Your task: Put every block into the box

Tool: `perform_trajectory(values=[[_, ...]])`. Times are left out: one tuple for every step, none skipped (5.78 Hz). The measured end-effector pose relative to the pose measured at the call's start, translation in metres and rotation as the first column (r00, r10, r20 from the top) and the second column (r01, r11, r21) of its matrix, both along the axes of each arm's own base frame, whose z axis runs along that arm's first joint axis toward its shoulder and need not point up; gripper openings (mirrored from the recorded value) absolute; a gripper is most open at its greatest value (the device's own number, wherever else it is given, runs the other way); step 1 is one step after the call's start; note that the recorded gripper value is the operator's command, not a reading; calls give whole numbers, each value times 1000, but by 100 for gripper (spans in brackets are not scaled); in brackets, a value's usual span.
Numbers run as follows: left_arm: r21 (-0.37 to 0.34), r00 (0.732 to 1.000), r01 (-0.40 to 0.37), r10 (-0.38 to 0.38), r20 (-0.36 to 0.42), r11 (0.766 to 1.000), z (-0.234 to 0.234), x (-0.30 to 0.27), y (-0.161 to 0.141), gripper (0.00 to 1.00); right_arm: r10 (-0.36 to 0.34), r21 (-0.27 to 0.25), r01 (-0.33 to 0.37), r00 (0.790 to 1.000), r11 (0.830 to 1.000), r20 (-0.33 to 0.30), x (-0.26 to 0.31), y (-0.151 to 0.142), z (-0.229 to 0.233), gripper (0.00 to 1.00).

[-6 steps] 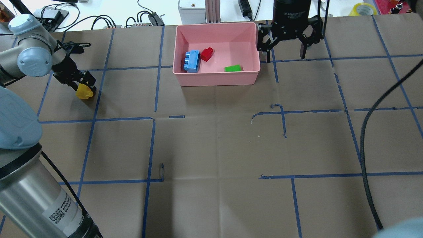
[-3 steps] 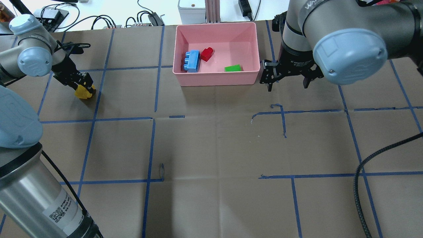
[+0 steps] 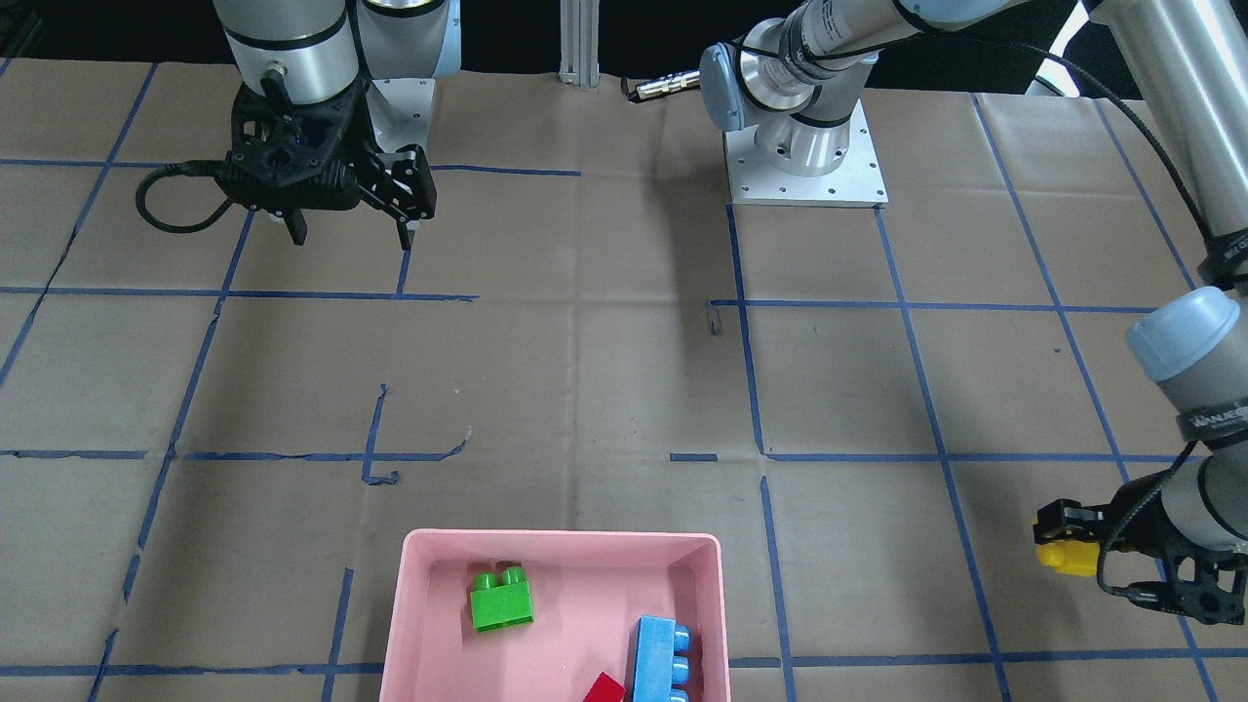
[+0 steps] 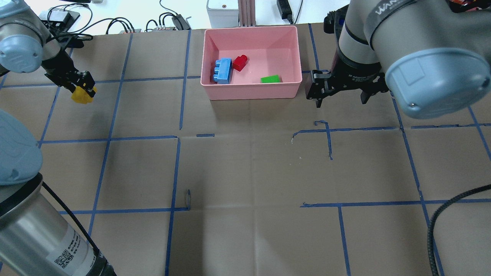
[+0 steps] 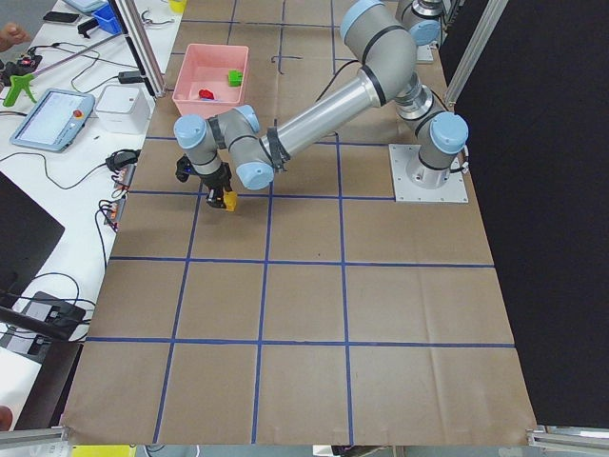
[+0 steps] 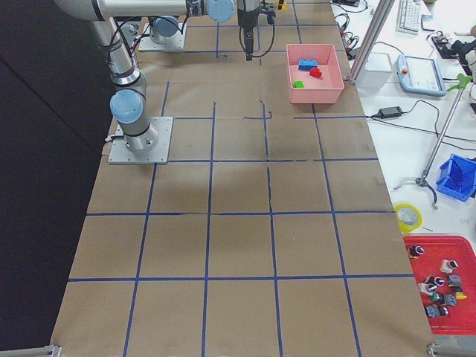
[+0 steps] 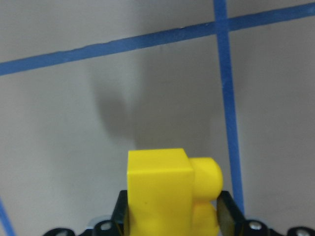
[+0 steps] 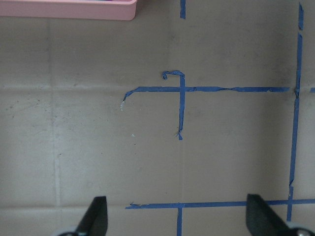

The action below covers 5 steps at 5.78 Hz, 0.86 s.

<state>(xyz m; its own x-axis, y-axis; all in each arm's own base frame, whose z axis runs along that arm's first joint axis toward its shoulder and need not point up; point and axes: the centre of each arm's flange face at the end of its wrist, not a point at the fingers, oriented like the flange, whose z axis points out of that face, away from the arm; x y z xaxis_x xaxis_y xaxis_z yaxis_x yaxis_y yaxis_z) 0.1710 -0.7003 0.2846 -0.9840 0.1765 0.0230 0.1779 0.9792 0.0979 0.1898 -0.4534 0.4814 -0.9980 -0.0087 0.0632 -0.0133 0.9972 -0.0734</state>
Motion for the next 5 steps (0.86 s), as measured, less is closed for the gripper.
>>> perform_trajectory(values=[[7, 1000, -4, 4, -1, 1000, 57, -2, 4, 4, -1, -19, 1, 1000, 1000, 2, -2, 4, 12, 100], [20, 1000, -6, 6, -4, 1000, 113, -14, 9, 4, -6, -24, 6, 1000, 1000, 0, -5, 5, 20, 100], [28, 1000, -21, 21, 0, 999, 159, -43, 10, 4, -13, -16, 13, 1000, 1000, -2, -8, 6, 22, 100], [22, 998, -56, 55, 11, 998, 191, -90, 6, 4, -16, -8, 16, 1000, 1000, -4, -10, 6, 21, 100], [8, 994, -113, 113, 3, 994, 204, -155, 0, 3, -19, 0, 19, 1000, 1000, -5, -11, 6, 17, 100]])
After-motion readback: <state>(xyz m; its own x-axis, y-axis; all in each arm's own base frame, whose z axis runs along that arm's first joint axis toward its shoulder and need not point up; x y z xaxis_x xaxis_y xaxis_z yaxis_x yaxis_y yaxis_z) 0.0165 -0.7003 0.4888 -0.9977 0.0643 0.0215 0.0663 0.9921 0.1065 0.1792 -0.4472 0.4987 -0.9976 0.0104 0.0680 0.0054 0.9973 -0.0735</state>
